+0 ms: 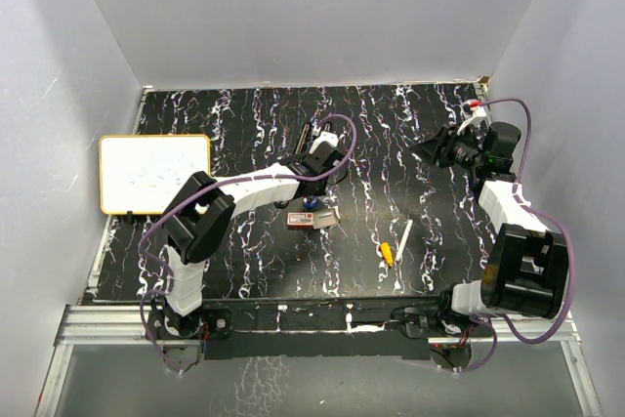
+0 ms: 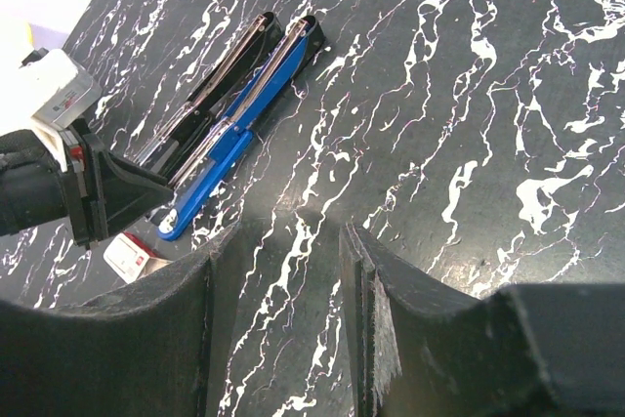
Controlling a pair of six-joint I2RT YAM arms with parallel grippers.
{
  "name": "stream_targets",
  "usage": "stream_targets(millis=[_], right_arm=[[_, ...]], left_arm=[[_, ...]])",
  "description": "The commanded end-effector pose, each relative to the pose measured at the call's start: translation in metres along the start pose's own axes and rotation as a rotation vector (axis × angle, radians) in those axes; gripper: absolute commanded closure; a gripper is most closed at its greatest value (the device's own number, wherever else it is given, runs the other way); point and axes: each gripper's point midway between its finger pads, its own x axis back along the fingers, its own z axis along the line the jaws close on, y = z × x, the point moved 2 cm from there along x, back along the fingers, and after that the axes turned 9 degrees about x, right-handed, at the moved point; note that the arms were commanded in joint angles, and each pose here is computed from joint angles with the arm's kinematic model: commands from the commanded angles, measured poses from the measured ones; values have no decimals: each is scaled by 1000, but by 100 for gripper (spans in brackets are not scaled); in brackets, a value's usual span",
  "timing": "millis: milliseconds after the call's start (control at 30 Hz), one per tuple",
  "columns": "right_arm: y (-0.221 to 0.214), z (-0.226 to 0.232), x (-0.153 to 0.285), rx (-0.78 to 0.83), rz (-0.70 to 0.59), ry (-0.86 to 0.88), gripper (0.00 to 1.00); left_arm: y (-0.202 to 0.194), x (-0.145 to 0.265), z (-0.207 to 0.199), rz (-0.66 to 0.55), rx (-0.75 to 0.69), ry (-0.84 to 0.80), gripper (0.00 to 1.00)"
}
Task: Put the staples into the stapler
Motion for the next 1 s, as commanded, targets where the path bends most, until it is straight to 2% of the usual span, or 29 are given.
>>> stream_targets(millis=[0, 367, 600, 767, 867, 967], right_arm=[[14, 1, 3, 57, -50, 6, 54], [14, 2, 4, 61, -53, 8, 54], [24, 5, 6, 95, -56, 13, 53], [27, 11, 6, 107, -6, 45, 52], [20, 17, 1, 143, 59, 81, 52], [9, 32, -4, 207, 114, 147, 51]], left_arm=[[0, 12, -3, 6, 2, -39, 79], [8, 18, -6, -14, -17, -68, 62], [36, 45, -14, -107, -129, -185, 47], [41, 76, -25, -127, -281, -365, 39], [50, 94, -18, -158, -323, -396, 36], [60, 105, 0, -178, -343, -374, 27]])
